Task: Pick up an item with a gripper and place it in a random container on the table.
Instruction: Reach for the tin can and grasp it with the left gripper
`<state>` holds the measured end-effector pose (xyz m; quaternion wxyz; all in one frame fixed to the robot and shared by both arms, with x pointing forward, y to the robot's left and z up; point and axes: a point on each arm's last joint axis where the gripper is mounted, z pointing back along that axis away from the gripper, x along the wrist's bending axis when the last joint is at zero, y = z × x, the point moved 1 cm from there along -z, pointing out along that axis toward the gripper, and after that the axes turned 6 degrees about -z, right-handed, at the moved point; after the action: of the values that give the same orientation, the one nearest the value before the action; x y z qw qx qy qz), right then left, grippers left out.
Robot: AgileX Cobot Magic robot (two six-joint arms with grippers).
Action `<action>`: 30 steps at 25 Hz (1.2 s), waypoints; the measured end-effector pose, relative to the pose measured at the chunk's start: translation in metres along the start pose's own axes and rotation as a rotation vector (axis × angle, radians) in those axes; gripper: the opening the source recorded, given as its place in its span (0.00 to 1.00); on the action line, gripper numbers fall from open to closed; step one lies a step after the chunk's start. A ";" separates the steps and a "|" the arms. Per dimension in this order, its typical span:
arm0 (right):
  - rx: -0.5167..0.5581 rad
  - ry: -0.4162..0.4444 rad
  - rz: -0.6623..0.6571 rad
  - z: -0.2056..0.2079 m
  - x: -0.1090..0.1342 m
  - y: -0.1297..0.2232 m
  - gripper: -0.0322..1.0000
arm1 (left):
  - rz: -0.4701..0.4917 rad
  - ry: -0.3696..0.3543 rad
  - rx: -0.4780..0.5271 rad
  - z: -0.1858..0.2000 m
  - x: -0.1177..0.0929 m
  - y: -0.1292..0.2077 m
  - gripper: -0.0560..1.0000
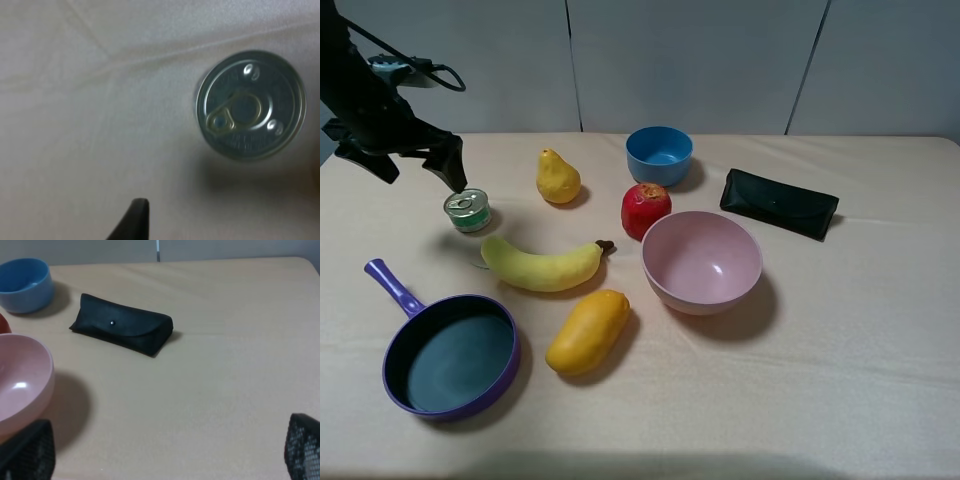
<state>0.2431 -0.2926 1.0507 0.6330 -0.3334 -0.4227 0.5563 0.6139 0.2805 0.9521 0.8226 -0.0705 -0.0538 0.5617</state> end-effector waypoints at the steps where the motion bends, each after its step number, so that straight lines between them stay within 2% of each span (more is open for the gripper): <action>1: 0.000 -0.001 0.000 0.000 0.000 0.000 0.70 | -0.004 0.002 0.003 -0.005 -0.001 -0.002 0.99; 18: 0.000 -0.003 -0.002 0.000 0.000 0.000 0.70 | -0.037 0.013 0.023 -0.072 -0.009 -0.022 0.99; 30: 0.000 -0.004 -0.003 0.000 0.000 0.000 0.70 | -0.051 0.016 0.033 -0.096 -0.014 -0.026 0.99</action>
<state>0.2431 -0.2922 1.0508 0.6329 -0.3315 -0.4243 0.5563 0.6487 0.2533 0.8621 0.8381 -0.0602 -0.0396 0.5408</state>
